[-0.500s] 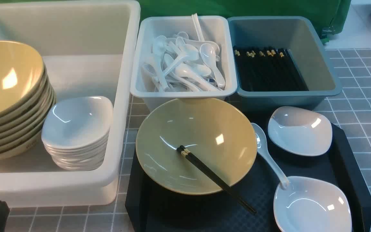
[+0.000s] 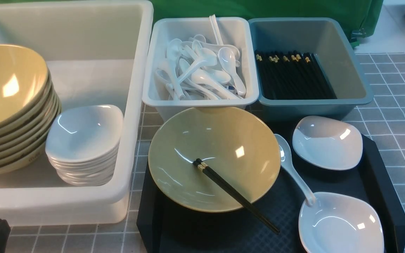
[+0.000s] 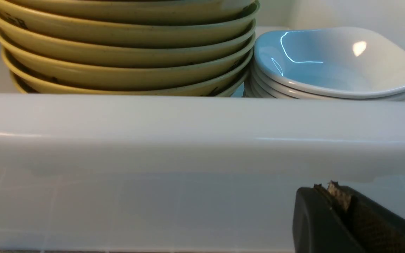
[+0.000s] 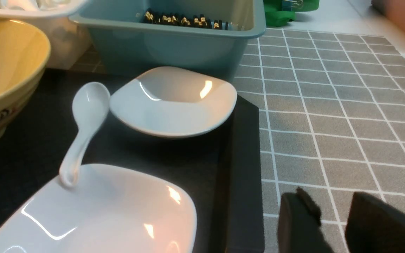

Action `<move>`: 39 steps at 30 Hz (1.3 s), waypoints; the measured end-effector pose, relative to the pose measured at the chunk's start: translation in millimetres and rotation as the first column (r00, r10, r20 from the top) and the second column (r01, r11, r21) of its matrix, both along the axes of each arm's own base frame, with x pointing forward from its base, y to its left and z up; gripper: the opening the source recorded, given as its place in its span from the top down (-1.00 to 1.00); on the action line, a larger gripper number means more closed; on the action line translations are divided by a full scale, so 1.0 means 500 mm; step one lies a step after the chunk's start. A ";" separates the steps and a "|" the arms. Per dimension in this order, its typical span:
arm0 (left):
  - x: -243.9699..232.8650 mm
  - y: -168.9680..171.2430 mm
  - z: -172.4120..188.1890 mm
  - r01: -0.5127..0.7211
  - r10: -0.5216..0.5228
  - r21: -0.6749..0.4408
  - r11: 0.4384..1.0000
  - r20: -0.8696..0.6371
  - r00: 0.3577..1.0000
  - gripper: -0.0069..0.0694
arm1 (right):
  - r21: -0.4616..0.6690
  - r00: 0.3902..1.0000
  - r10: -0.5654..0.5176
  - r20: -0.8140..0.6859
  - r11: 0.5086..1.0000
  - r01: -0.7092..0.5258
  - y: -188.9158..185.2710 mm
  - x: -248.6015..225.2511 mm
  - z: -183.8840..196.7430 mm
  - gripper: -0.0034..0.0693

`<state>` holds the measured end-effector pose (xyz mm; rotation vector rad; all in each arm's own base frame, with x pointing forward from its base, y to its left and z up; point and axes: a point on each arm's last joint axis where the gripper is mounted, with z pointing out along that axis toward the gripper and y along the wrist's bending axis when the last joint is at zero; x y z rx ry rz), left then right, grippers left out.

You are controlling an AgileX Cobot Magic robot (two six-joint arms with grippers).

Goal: On grey table put chopsticks spoon bowls plates into blue grey white boxes.
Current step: 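Pick up the chopsticks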

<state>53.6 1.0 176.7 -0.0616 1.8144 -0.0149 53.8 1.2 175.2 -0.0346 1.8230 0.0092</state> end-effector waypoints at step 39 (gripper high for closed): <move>-0.011 0.002 0.118 -0.020 0.002 0.022 1.000 0.618 0.786 0.84 | 0.061 0.842 -0.010 0.539 0.998 -0.027 0.001 -0.003 0.102 0.25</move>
